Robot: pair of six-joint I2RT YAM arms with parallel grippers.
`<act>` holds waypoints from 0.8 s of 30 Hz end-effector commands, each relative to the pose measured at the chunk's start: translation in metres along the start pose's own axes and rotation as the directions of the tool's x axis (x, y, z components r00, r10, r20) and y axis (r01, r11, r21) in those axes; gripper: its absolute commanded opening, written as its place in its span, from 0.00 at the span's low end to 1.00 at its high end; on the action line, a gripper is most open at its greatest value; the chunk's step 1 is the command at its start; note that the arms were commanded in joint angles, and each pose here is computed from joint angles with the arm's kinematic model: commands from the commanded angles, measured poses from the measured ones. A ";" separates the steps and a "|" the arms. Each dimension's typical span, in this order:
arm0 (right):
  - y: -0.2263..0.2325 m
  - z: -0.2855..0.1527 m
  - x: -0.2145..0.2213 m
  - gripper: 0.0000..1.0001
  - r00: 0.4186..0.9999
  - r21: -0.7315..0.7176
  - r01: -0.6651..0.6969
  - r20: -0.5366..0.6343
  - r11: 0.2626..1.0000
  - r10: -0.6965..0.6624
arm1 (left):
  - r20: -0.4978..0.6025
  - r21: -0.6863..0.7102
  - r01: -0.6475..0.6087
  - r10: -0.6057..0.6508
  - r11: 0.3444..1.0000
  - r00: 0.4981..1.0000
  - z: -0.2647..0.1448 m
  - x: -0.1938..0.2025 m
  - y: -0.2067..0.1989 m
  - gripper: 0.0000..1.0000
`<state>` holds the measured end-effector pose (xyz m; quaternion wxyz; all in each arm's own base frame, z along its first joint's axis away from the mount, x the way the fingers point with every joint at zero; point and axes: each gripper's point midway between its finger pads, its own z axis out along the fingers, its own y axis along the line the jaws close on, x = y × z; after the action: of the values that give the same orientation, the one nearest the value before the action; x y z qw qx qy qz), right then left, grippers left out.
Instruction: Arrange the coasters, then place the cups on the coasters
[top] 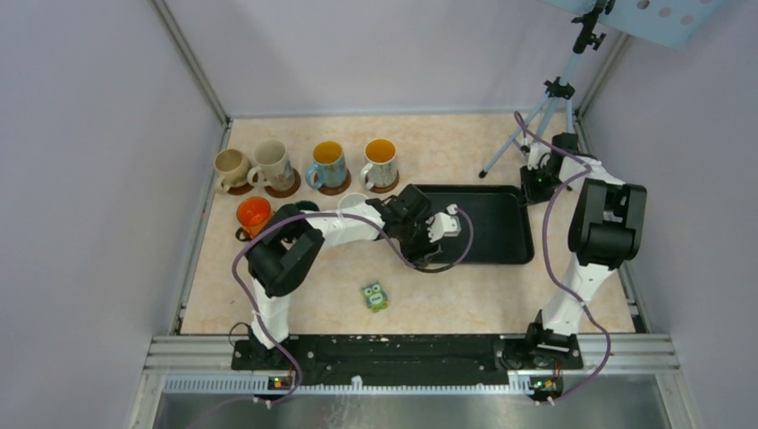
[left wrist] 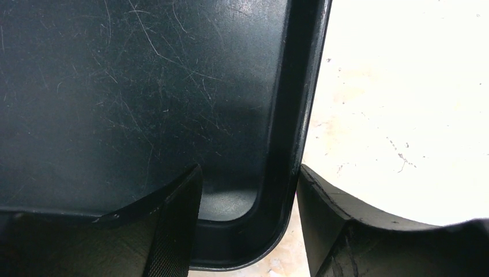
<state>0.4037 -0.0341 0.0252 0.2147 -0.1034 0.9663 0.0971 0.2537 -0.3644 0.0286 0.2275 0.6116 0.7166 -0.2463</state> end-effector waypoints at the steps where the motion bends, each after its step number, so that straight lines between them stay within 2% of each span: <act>1: -0.013 0.000 -0.018 0.20 0.999 0.037 0.030 0.036 0.999 -0.031 | 0.003 -0.023 0.003 -0.003 1.000 1.000 0.008 -0.005 0.011 0.66; 4: -0.013 -0.003 -0.019 0.33 0.999 0.043 0.028 0.035 0.999 -0.030 | 0.000 -0.026 0.003 -0.003 1.000 1.000 0.007 -0.006 0.012 0.68; 8: -0.010 -0.018 -0.029 0.47 0.997 0.050 0.031 0.070 0.998 -0.034 | 0.023 -0.042 -0.002 0.003 0.999 1.000 -0.007 -0.023 0.014 0.80; 13: 0.006 -0.060 -0.052 0.67 0.986 0.033 0.046 0.157 0.998 -0.050 | 0.070 -0.077 -0.002 0.007 0.997 0.997 -0.039 -0.055 0.018 0.96; 15: 0.013 -0.079 -0.061 0.75 0.978 0.035 0.059 0.198 0.998 -0.065 | 0.101 -0.106 0.002 0.009 0.994 0.995 -0.056 -0.069 0.023 0.99; 18: 0.029 -0.106 -0.071 0.81 0.965 0.031 0.087 0.246 0.996 -0.092 | 0.139 -0.149 0.010 0.011 0.989 0.990 -0.084 -0.084 0.031 0.99; 21: 0.048 -0.133 -0.078 0.83 0.948 0.011 0.115 0.297 0.993 -0.113 | 0.198 -0.160 0.063 -0.031 0.985 0.980 -0.122 -0.096 0.039 0.99; 24: 0.070 -0.158 -0.081 0.84 0.928 -0.026 0.144 0.351 0.989 -0.126 | 0.293 -0.163 0.190 -0.137 0.968 0.946 -0.174 -0.098 0.063 0.99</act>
<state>0.4085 -0.0170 0.1565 0.3381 -0.1349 0.9270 0.0902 0.3012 -0.3579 0.1418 0.3072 0.5573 0.7318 -0.2440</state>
